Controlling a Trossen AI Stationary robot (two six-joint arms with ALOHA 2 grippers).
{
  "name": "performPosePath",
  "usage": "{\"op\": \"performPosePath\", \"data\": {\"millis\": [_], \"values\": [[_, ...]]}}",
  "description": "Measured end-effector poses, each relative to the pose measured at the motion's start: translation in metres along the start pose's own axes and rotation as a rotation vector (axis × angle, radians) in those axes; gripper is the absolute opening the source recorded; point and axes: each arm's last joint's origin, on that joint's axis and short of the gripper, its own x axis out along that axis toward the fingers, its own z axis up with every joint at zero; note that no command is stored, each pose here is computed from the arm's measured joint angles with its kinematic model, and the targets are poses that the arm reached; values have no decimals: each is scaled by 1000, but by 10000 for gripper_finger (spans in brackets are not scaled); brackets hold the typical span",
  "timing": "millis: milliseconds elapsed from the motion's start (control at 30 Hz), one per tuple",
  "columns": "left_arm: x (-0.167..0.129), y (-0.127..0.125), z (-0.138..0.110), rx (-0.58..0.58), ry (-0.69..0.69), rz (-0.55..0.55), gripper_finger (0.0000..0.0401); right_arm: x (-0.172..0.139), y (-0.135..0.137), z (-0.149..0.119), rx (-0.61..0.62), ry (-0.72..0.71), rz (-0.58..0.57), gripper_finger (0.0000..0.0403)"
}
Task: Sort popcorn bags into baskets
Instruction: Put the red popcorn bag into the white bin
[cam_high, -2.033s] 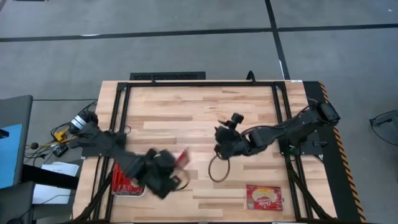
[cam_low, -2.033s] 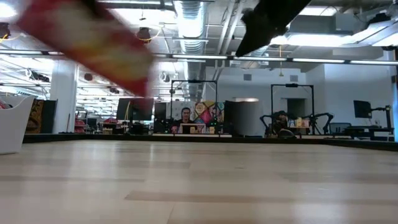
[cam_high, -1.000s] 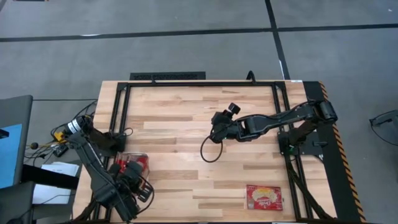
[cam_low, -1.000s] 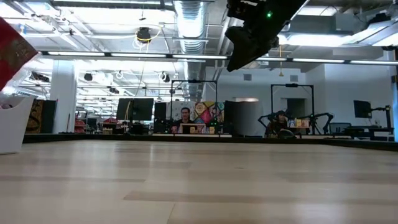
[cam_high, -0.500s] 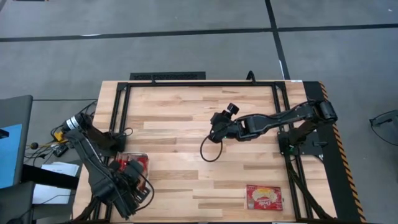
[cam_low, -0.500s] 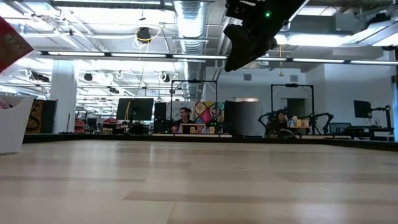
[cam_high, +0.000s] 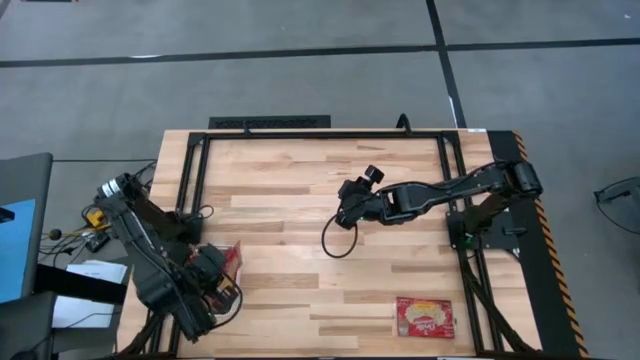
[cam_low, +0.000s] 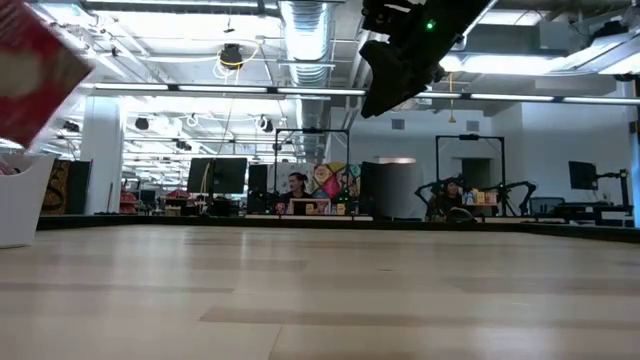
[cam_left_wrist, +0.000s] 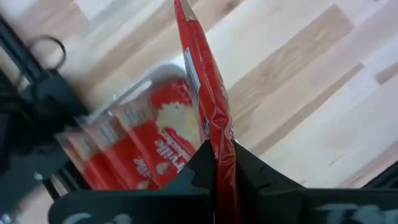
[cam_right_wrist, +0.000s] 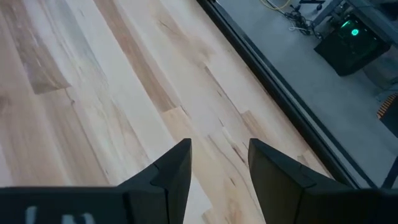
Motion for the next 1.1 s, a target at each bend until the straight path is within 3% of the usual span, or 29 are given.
{"op": "performPosePath", "data": {"millis": [200,333,767,1100], "values": [[35,9,-17,-86,119,203,9,0,0,0,-2,0,0,174],[48,15,-25,-179,75,241,11,0,0,0,-3,1,-1,174],[104,0,-32,-278,52,10,15,0,0,0,-11,1,-1,169],[107,7,-37,-286,130,100,15,0,-1,0,-27,0,-4,176]]}}
